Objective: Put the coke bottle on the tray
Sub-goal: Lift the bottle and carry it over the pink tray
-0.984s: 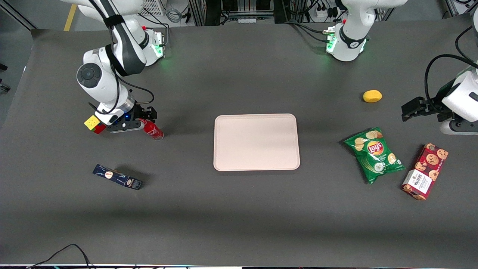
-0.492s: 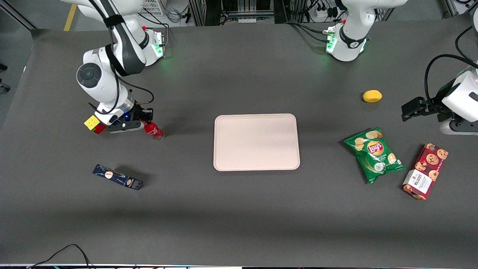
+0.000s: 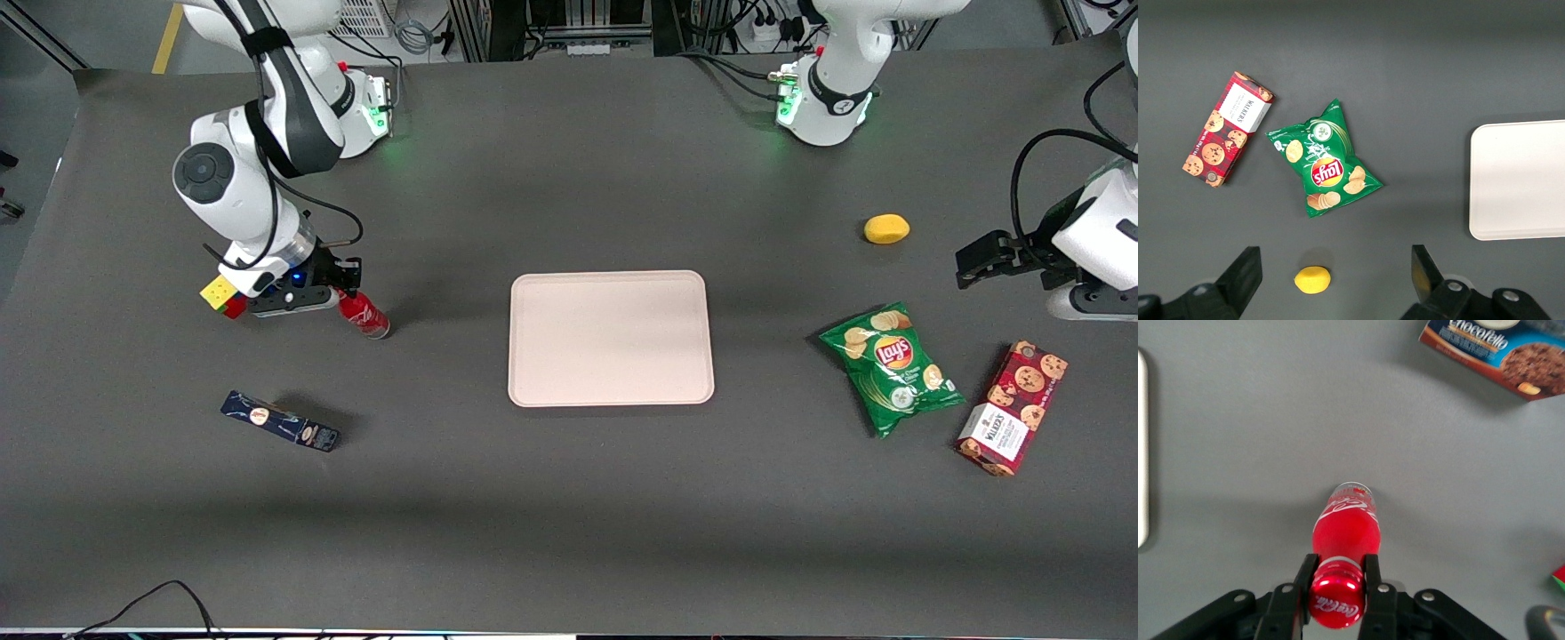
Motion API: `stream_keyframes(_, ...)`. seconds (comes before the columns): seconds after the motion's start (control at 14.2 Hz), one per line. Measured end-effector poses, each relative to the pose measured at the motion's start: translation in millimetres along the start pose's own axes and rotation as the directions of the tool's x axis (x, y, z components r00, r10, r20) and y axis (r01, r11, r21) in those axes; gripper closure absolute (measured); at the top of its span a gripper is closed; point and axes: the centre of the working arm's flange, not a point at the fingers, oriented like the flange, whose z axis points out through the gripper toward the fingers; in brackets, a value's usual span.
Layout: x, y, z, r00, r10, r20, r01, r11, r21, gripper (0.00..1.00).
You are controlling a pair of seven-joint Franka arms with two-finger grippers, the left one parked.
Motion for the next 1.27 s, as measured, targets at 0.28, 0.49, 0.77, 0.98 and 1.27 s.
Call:
stream_keyframes(0.28, 28.6, -16.7, -96.0, 1.000, -0.023, -0.007, 0.023, 1.000, -0.003, 0.67)
stream_keyframes(0.49, 43.4, -27.3, -169.9, 0.999, -0.037, -0.040, 0.037, 0.999, 0.001, 0.67)
stream_keyframes(0.77, 55.2, -65.2, -227.2, 0.998, -0.009, -0.064, 0.010, 1.000, 0.020, 0.67)
stream_keyframes(0.98, 70.0, -113.9, -242.1, 0.997, 0.042, -0.060, -0.038, 0.998, 0.057, 0.67)
stream_keyframes(1.27, 91.3, -177.0, -224.0, 0.995, 0.099, -0.022, -0.096, 0.990, 0.104, 0.67)
